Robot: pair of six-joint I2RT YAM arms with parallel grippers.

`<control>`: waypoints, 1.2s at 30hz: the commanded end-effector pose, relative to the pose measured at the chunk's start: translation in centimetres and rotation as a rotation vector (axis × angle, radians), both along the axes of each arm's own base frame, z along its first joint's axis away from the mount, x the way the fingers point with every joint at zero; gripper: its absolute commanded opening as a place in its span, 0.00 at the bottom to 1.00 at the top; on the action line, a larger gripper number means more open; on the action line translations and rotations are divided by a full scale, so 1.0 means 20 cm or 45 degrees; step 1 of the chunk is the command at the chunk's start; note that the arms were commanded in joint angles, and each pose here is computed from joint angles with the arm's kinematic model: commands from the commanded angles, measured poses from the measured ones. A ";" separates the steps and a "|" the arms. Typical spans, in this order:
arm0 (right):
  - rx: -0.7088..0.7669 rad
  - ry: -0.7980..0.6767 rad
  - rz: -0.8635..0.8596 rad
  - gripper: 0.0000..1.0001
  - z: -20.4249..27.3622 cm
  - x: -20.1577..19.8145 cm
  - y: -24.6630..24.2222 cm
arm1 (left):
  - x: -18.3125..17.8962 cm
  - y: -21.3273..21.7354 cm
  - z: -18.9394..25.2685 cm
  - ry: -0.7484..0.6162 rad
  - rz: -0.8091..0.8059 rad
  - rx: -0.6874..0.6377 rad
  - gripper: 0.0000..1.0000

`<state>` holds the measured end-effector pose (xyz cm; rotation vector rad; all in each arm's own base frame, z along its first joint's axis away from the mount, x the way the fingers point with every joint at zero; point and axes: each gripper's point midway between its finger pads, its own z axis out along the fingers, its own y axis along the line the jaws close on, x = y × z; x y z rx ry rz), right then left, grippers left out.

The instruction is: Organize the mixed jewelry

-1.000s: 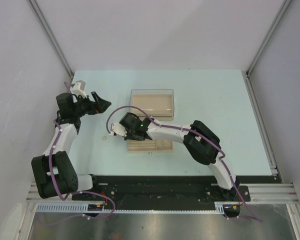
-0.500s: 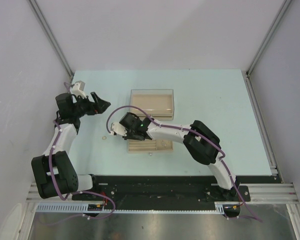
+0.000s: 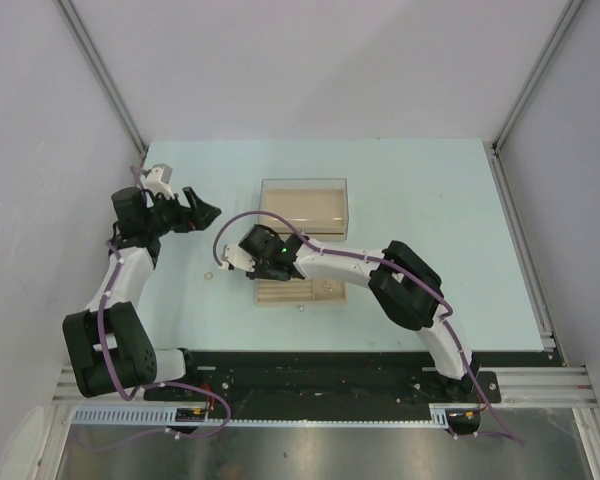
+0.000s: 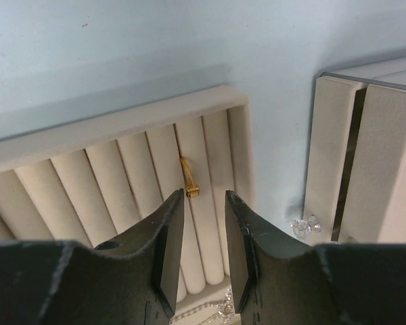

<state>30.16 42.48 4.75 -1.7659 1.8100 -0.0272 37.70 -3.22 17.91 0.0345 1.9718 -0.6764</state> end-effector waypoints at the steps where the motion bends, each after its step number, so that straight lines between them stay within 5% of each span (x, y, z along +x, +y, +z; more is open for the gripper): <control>1: 0.108 -0.045 -0.033 0.36 0.23 0.02 0.04 | 0.01 0.04 0.09 -0.087 0.003 0.071 0.93; 12: 0.209 0.023 -0.069 0.39 0.40 -0.03 0.01 | -0.02 0.07 0.01 -0.079 -0.097 0.272 0.93; 24: 0.322 0.113 -0.198 0.38 0.62 0.04 -0.21 | -0.06 0.12 -0.28 0.116 -0.168 0.607 0.88; 36: 0.337 0.126 -0.265 0.34 0.60 0.06 -0.35 | -0.06 0.09 -0.54 0.270 -0.245 0.904 0.72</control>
